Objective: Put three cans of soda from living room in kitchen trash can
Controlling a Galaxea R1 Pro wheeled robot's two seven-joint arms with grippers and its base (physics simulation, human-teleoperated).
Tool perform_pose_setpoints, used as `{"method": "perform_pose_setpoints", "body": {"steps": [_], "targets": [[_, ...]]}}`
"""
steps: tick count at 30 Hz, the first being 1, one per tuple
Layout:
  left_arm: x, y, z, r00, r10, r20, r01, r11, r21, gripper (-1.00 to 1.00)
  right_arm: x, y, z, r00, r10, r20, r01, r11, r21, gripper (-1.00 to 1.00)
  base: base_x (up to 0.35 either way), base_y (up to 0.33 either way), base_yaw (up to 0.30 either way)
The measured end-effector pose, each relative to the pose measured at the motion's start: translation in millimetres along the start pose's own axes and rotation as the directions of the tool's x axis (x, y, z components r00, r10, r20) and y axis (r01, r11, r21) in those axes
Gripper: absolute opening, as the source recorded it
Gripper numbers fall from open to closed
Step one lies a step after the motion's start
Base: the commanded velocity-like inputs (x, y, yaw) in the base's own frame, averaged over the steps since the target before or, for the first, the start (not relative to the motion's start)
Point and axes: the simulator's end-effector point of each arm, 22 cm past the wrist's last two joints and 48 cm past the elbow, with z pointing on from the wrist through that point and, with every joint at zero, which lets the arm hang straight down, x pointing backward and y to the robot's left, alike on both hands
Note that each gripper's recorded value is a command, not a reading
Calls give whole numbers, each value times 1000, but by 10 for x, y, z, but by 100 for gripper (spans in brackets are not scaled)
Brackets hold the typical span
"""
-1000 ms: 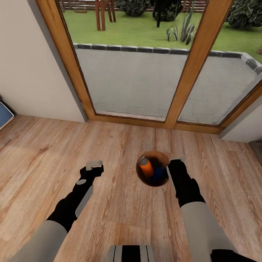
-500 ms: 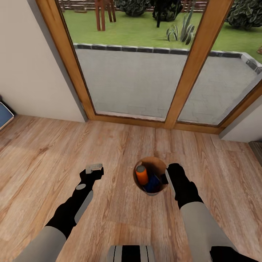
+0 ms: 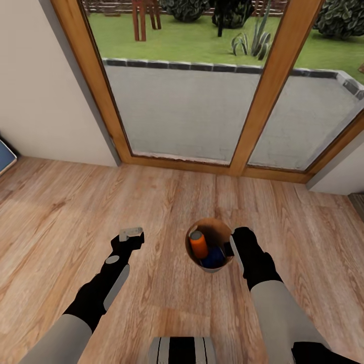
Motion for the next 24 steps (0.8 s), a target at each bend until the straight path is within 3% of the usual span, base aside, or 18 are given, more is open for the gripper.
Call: {"method": "perform_pose_setpoints", "body": {"steps": [24], "targets": [[72,14,-24,999,-3,35,3,1000,0,100,67,14,46,999,10,35,-10,1000,0,-100,0,0,0]]}}
